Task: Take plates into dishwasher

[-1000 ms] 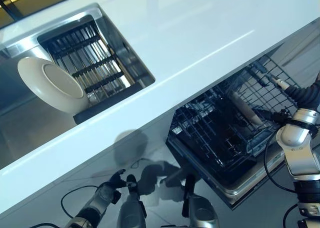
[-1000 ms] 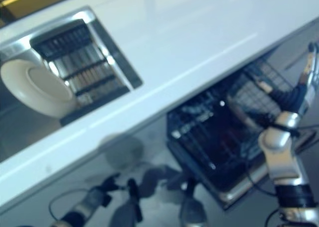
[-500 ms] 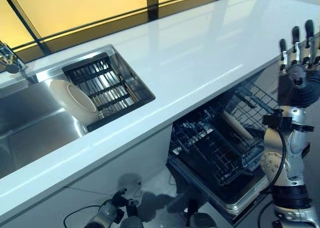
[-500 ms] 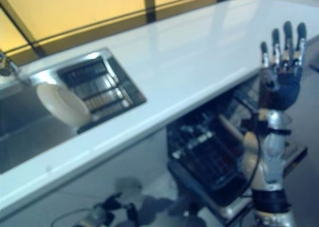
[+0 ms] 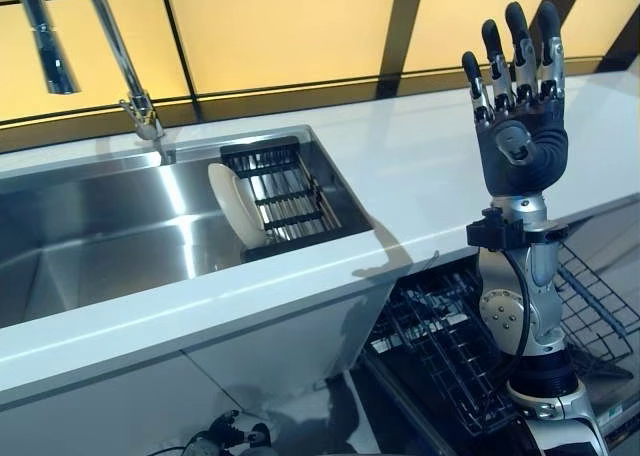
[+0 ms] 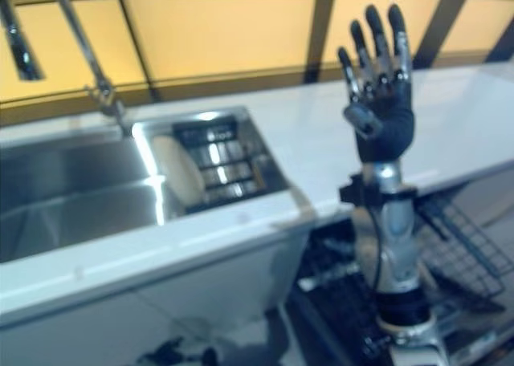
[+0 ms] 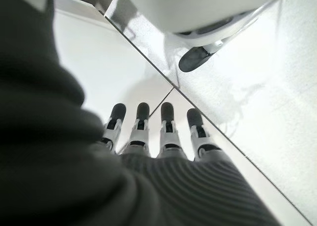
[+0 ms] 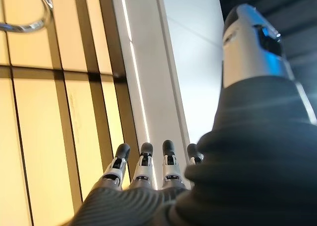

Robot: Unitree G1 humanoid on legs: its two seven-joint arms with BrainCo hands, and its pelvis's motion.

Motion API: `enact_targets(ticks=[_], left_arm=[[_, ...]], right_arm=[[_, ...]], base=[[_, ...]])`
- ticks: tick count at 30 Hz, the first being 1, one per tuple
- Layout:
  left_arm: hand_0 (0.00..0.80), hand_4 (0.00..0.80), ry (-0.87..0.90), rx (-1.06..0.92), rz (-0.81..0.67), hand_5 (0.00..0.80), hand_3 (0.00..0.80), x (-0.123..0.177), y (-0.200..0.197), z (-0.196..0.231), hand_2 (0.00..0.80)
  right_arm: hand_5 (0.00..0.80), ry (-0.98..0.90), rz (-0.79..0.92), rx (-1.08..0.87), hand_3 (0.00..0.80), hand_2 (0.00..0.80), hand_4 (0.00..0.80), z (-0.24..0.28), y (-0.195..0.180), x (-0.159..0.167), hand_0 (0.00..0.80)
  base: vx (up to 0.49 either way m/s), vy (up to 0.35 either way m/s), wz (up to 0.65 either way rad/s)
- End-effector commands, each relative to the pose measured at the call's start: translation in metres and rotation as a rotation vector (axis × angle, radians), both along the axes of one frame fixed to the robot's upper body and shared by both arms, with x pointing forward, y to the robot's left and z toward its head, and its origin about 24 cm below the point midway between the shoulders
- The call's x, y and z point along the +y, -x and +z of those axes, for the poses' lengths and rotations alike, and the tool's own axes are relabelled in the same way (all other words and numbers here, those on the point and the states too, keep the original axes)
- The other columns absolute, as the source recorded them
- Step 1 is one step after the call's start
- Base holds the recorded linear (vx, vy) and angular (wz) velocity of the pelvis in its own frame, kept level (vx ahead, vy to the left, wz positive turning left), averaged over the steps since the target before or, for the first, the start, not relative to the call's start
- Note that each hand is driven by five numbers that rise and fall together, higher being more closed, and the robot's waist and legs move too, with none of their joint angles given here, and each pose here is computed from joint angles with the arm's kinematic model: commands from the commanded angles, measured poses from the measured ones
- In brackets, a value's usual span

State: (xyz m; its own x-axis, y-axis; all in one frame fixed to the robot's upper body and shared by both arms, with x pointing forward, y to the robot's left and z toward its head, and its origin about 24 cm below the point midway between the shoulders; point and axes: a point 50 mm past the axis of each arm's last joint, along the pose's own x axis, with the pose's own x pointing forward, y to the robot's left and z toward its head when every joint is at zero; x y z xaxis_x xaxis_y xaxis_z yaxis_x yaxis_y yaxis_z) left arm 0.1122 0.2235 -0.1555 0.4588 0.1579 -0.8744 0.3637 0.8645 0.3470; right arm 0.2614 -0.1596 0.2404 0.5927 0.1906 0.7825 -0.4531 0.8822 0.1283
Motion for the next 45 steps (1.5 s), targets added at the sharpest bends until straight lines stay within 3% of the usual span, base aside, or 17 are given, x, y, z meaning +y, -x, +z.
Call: enact_targets(ticks=[1, 6, 13, 15, 20, 29, 36, 45], left_arm=[[0.000, 0.000, -0.037, -0.065, -0.032, 0.000, 0.000, 0.007, -0.020, 0.008, 0.000], [0.000, 0.000, -0.074, -0.056, -0.038, 0.000, 0.000, 0.014, -0.020, 0.009, 0.000], [0.000, 0.000, -0.142, -0.034, -0.007, 0.000, 0.000, 0.036, -0.024, 0.016, 0.000], [0.000, 0.000, -0.149, -0.024, -0.007, 0.000, 0.000, 0.038, -0.019, 0.015, 0.000], [0.000, 0.000, -0.147, -0.024, -0.012, 0.000, 0.000, 0.042, -0.010, 0.014, 0.000], [0.000, 0.000, -0.130, -0.038, 0.026, 0.000, 0.000, 0.046, -0.007, 0.016, 0.000], [0.000, 0.000, -0.124, -0.035, 0.018, 0.000, 0.000, 0.046, -0.007, 0.016, 0.000], [0.000, 0.000, -0.120, -0.031, 0.028, 0.000, 0.000, 0.044, -0.006, 0.016, 0.000]], right_arm=[[0.000, 0.097, -0.005, -0.183, 0.000, 0.000, 0.000, 0.038, 0.009, -0.002, 0.000], [0.000, 0.172, -0.052, -0.160, 0.000, 0.000, 0.000, 0.031, 0.002, -0.004, 0.000], [0.000, 0.332, -0.265, -0.126, 0.000, 0.000, 0.000, 0.045, -0.019, -0.028, 0.000], [0.000, 0.492, -0.420, -0.158, 0.000, 0.000, 0.000, 0.049, -0.019, -0.041, 0.000], [0.000, 0.769, -0.617, -0.202, 0.000, 0.000, 0.000, 0.058, -0.018, -0.056, 0.000], [0.000, 1.075, -0.818, -0.256, 0.000, 0.000, 0.000, 0.077, -0.020, -0.083, 0.000], [0.000, 1.390, -0.922, -0.482, 0.000, 0.000, 0.000, 0.093, -0.012, -0.069, 0.000], [0.000, 1.695, -0.792, -0.685, 0.000, 0.000, 0.000, 0.095, -0.008, -0.027, 0.000]], base=[[0.154, 0.223, 0.34], [0.148, 0.161, 0.58], [0.173, -0.040, 0.52], [0.220, -0.073, 0.57], [0.171, -0.080, 0.90], [0.058, -0.175, 0.44], [0.005, -0.147, 0.15], [-0.006, -0.092, 0.11]])
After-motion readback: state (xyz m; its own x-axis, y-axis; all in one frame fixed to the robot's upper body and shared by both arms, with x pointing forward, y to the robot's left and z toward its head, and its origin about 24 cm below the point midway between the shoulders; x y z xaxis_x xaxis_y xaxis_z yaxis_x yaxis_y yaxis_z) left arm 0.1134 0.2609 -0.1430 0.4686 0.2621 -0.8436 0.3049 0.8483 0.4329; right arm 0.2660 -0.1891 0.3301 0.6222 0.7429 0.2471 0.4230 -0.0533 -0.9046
